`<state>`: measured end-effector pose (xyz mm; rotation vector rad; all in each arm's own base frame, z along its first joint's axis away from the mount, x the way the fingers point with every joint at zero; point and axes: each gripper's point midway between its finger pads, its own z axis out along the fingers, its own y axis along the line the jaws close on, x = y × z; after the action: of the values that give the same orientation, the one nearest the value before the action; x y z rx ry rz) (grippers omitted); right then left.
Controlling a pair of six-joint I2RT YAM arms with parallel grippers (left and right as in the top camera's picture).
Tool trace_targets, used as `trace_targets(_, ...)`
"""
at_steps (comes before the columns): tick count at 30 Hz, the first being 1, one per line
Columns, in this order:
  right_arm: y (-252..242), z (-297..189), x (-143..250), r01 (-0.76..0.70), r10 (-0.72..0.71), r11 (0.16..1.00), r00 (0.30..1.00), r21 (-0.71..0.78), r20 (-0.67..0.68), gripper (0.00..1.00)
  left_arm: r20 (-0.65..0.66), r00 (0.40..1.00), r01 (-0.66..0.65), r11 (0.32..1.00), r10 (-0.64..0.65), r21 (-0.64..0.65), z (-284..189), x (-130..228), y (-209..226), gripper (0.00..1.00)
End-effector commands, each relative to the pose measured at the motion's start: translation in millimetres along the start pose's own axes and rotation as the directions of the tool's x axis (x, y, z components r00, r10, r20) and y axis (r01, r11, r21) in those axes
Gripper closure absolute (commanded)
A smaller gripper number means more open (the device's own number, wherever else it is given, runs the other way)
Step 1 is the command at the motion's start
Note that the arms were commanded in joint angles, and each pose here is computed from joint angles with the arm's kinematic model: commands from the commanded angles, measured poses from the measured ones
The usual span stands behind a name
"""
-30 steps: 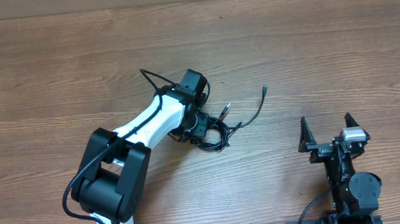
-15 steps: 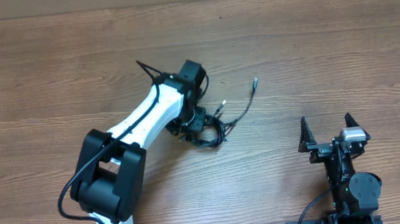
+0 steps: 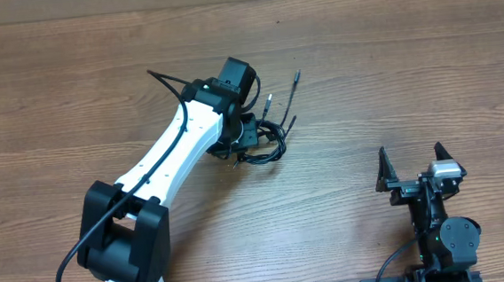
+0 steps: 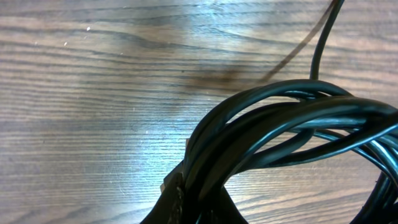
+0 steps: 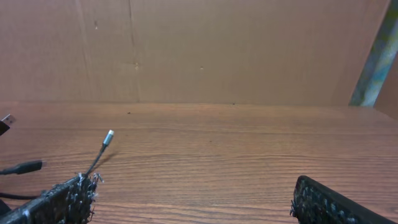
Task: Untangle cables
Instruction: 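Hold the lifted coil up with the left gripper, loose ends hanging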
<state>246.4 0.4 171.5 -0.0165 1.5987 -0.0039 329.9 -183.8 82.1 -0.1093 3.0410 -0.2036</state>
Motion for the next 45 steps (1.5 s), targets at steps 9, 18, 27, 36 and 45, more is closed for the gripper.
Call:
trace_targets(9,0.2,0.1,1.5,0.008,-0.008,1.0,1.0,-0.001,0.006,0.0,0.035,0.994,0.105,0.994,-0.106,0.025,-12.7,-6.5,-3.7,0.96)
trace_targets(18,0.2,0.2,1.7,0.008,-0.008,1.0,1.0,-0.001,0.005,0.0,0.035,0.994,0.105,0.994,-0.105,0.021,-12.7,-6.3,-3.1,0.96)
trace_targets(27,0.1,0.1,1.5,0.008,-0.008,1.0,1.0,-0.001,0.006,0.0,0.038,0.994,0.106,0.994,-0.106,-0.01,-9.8,-4.5,3.6,0.95)
trace_targets(36,0.2,0.1,1.5,0.008,-0.008,1.0,1.0,-0.001,0.006,0.0,0.006,0.994,0.108,0.994,-0.108,-0.033,-0.7,5.8,10.5,0.96)
trace_targets(45,0.2,0.1,1.5,0.008,-0.008,1.0,1.0,-0.001,0.006,0.0,-0.045,0.992,0.11,0.991,-0.114,-0.073,15.6,24.2,23.2,0.96)
